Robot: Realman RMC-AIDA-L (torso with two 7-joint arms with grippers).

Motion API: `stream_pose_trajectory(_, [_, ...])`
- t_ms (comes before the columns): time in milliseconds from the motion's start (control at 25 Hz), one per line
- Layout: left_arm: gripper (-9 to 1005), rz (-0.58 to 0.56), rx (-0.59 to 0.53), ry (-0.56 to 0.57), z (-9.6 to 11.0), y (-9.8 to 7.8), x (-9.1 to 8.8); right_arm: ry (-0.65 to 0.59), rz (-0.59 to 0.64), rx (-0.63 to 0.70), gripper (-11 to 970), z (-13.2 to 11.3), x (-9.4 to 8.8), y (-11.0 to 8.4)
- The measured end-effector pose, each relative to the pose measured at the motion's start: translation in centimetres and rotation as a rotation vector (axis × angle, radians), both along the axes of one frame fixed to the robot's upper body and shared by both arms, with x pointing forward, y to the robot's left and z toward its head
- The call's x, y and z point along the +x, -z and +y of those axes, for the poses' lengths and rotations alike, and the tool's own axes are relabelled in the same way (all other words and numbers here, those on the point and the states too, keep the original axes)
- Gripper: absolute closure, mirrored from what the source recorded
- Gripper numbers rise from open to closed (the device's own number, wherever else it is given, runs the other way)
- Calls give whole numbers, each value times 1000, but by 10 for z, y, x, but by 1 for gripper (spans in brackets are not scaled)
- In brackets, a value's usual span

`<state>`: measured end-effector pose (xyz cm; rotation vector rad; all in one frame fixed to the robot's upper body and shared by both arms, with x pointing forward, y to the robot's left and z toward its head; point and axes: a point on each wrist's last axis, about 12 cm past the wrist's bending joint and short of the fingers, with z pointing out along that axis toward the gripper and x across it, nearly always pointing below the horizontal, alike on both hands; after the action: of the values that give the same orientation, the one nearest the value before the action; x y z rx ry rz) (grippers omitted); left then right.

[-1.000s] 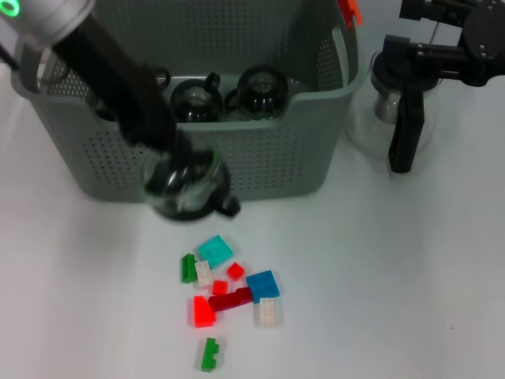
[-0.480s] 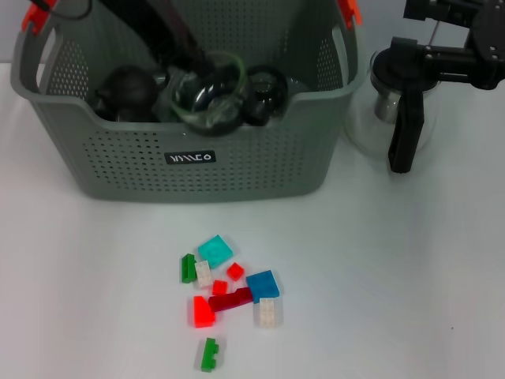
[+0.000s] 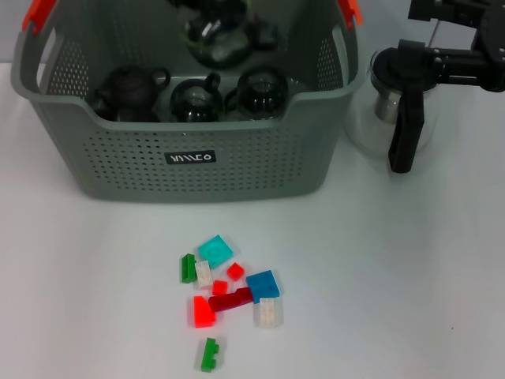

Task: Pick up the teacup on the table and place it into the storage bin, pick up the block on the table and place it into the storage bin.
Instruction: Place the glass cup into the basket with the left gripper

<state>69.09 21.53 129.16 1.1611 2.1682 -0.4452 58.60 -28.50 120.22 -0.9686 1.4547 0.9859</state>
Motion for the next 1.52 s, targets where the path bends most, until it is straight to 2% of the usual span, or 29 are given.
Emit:
stream_pose_trajectory(200, [933, -5, 14, -205, 11, 11, 15, -8, 9, 5, 74, 1, -1, 0])
stream_pose_trajectory(400, [934, -7, 42, -367, 21, 28, 22, -16, 13, 9, 75, 3, -1, 0])
stream_pose_trajectory(560, [934, -19, 86, -433, 19, 47, 25, -24, 16, 13, 75, 7, 0, 0])
stream_pose_trajectory(720, [934, -23, 109, -462, 14, 61, 25, -33, 15, 13, 75, 10, 1, 0])
stream_pose_trajectory(1000, [935, -13, 130, -429, -5, 77, 19, -37, 18, 15, 75, 10, 0, 1])
stream_pose_trajectory(1520, [918, -12, 167, -404, -18, 84, 16, -50, 23, 24, 75, 10, -4, 3])
